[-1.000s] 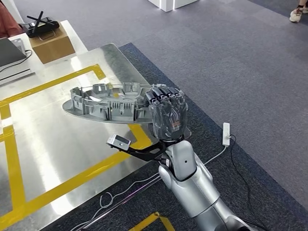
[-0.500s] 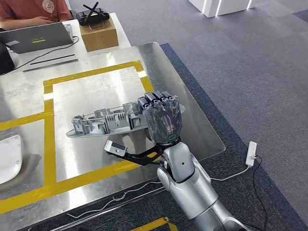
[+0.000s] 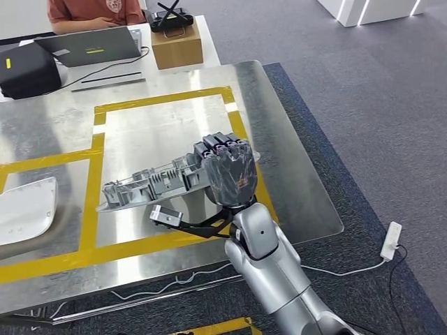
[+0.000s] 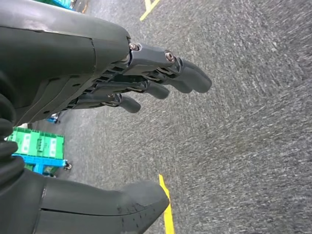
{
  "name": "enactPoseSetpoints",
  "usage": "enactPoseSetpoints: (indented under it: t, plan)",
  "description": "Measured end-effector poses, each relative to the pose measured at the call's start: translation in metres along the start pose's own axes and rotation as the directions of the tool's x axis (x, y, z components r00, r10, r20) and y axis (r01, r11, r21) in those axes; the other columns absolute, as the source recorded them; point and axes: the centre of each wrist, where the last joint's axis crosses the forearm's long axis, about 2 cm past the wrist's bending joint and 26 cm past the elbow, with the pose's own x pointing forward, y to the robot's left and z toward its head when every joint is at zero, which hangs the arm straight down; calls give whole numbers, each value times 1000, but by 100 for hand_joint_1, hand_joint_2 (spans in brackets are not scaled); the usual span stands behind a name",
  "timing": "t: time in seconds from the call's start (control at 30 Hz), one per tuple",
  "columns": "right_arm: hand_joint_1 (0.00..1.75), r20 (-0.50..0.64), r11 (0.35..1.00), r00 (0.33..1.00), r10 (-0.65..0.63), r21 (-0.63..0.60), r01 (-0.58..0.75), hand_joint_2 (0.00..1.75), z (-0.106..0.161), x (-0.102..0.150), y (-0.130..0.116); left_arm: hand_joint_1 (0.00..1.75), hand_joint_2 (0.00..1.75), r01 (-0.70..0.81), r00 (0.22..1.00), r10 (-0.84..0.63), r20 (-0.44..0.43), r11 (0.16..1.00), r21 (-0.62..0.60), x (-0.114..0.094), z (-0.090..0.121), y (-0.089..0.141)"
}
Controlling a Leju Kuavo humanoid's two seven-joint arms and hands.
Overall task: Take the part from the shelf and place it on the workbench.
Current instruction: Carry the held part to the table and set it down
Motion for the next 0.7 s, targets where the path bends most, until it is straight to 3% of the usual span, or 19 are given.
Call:
enactPoseSetpoints:
  t: [0.27,0.7]
  plan:
    - [175,-81,986,997,-9,162,22,175,6,-3,35,0,175,-18,1000,18,-11,1000,-10,2,-1,2]
    - [175,-87,974,996,-9,223,29,175,11,-1,46,0,175,-26,1000,26,-15,1000,-10,2,-1,3]
